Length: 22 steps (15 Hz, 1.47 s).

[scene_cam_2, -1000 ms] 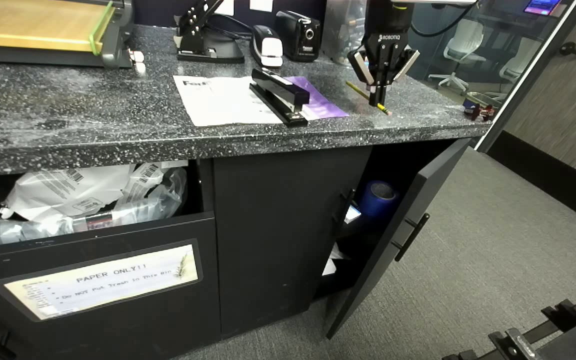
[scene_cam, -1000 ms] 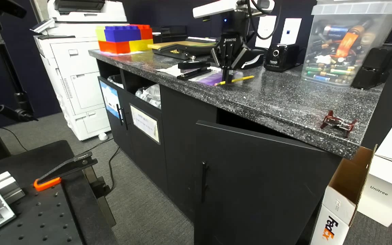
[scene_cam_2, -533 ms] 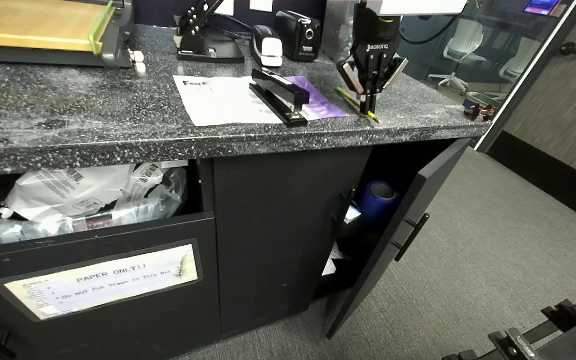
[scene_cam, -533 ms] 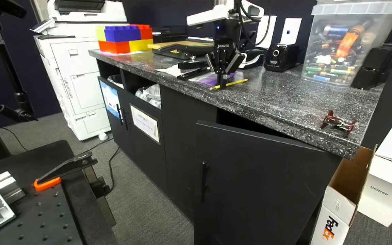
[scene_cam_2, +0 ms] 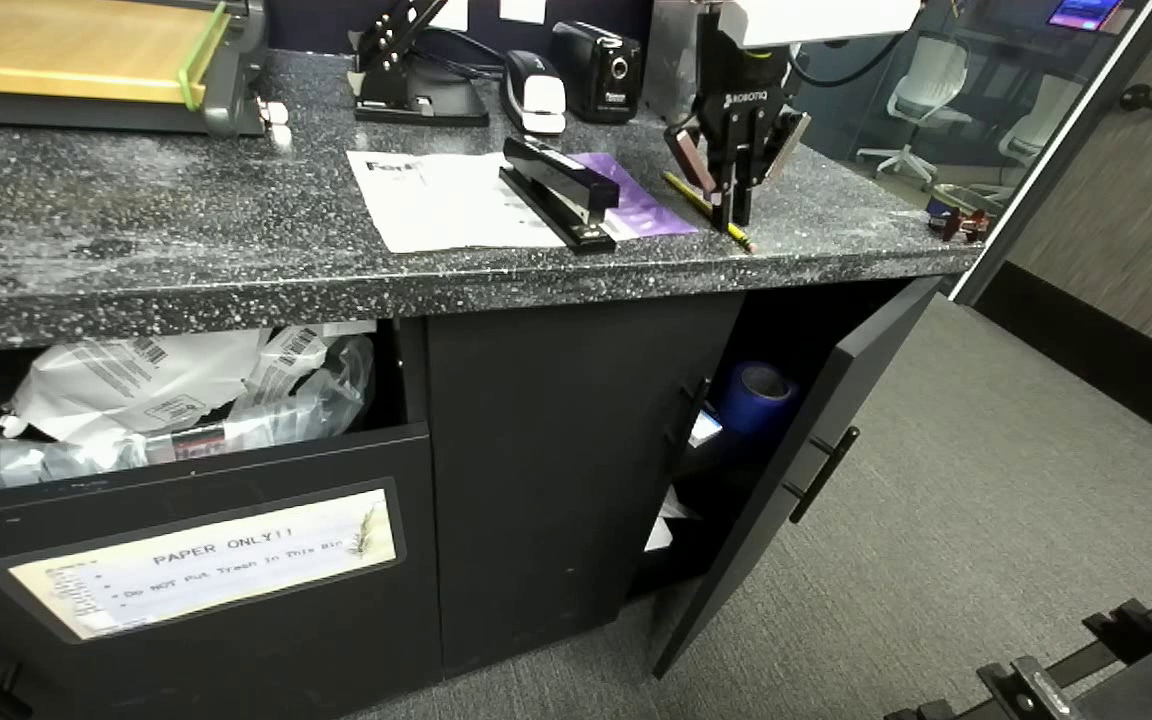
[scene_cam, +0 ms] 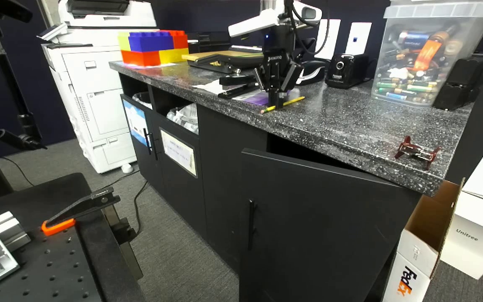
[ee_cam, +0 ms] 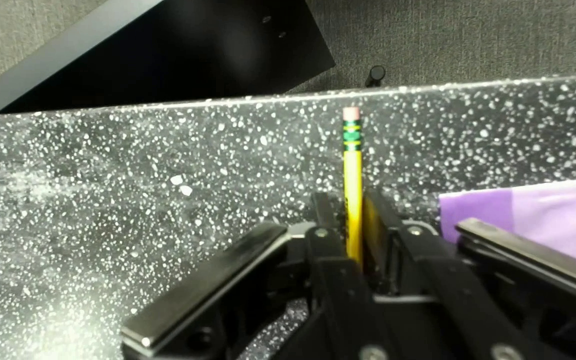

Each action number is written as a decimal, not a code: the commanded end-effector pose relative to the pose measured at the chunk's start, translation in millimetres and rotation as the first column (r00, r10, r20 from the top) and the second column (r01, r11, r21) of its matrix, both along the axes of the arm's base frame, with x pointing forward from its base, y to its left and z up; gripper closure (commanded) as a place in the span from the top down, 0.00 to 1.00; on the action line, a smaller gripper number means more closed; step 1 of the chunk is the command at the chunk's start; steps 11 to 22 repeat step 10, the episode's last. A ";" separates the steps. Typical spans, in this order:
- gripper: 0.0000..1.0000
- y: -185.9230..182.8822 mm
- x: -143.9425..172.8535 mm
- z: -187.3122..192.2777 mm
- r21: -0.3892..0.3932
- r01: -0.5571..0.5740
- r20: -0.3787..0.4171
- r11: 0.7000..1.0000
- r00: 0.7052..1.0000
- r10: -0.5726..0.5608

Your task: Shift the crayon to the left

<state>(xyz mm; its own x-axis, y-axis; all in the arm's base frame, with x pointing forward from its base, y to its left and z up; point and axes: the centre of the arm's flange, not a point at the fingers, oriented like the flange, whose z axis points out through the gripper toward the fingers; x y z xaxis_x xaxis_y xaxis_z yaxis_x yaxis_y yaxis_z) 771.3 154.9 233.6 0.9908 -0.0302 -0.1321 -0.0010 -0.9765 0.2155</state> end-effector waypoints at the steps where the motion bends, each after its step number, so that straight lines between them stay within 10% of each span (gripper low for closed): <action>1: 0.55 19.9 72.1 1.5 -0.036 -0.012 -0.004 0.999 1.000 0.012; 6: 0.92 -2.6 35.9 44.8 0.095 -0.040 -0.166 0.995 0.984 0.056; 7: 0.74 -3.3 -9.4 15.7 0.034 -0.038 -0.089 0.999 0.995 0.041; 10: 0.93 -12.0 -13.4 38.0 0.071 -0.047 -0.128 0.996 0.990 0.056; 22: 0.93 -12.0 -13.4 38.0 0.071 -0.047 -0.128 0.996 0.990 0.056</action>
